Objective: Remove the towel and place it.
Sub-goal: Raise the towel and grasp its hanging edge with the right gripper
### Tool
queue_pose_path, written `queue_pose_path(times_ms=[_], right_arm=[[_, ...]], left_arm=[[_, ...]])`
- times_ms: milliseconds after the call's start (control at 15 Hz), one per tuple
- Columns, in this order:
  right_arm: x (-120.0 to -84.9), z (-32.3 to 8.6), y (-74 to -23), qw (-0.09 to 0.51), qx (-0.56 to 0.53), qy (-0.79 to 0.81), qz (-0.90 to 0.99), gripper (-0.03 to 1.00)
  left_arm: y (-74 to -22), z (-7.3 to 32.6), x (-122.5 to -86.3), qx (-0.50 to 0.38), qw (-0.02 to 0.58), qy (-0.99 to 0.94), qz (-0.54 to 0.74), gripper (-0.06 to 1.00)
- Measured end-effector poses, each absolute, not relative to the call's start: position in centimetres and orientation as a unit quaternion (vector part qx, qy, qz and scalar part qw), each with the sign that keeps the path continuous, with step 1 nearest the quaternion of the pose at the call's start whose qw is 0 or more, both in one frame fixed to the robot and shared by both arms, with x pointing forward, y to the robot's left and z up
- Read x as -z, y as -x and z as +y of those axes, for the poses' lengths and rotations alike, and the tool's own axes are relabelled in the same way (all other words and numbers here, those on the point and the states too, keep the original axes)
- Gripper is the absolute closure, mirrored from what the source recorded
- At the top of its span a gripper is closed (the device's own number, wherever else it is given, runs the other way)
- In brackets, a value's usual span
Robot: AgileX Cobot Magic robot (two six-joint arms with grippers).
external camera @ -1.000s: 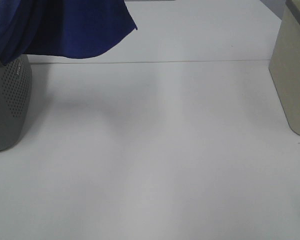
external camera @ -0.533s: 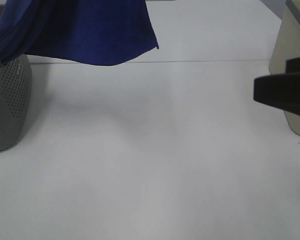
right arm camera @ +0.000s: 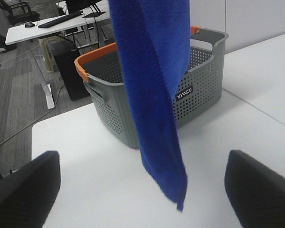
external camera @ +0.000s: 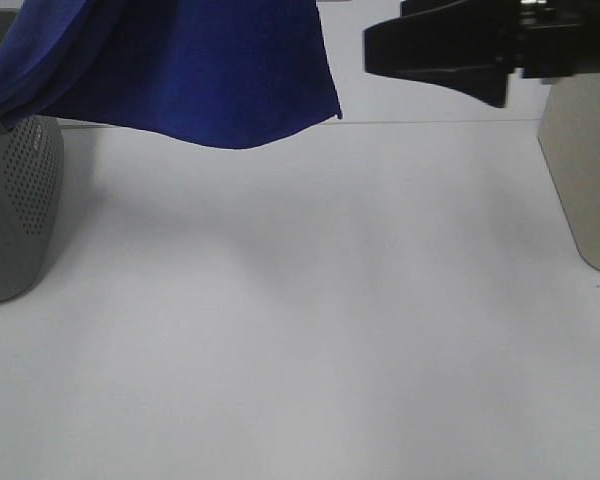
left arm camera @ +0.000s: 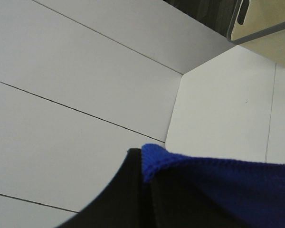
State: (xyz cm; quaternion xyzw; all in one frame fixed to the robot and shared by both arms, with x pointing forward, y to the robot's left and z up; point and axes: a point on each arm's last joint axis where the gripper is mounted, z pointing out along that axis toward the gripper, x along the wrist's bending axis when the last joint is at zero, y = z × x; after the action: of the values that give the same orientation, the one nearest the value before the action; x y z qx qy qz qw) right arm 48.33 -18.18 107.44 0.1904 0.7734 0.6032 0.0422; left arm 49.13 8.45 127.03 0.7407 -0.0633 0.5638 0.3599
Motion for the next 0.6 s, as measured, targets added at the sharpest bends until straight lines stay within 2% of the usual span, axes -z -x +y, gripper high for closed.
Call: queue_pose_path(times_ms=[333,600], right_arm=[[-104.9,-12.2,-51.9,-0.017,-0.571,-0.142,0.808,0.07],[-104.5,-12.1,-52.4,-0.021,-0.561,-0.147,0.814,0.09]], left_arm=[[-49.1,8.4,-127.0,-0.561,0.363,-0.741,-0.061,0.94],[-49.1,8.4,-127.0,-0.561,0.363,-0.741,-0.061,0.94]])
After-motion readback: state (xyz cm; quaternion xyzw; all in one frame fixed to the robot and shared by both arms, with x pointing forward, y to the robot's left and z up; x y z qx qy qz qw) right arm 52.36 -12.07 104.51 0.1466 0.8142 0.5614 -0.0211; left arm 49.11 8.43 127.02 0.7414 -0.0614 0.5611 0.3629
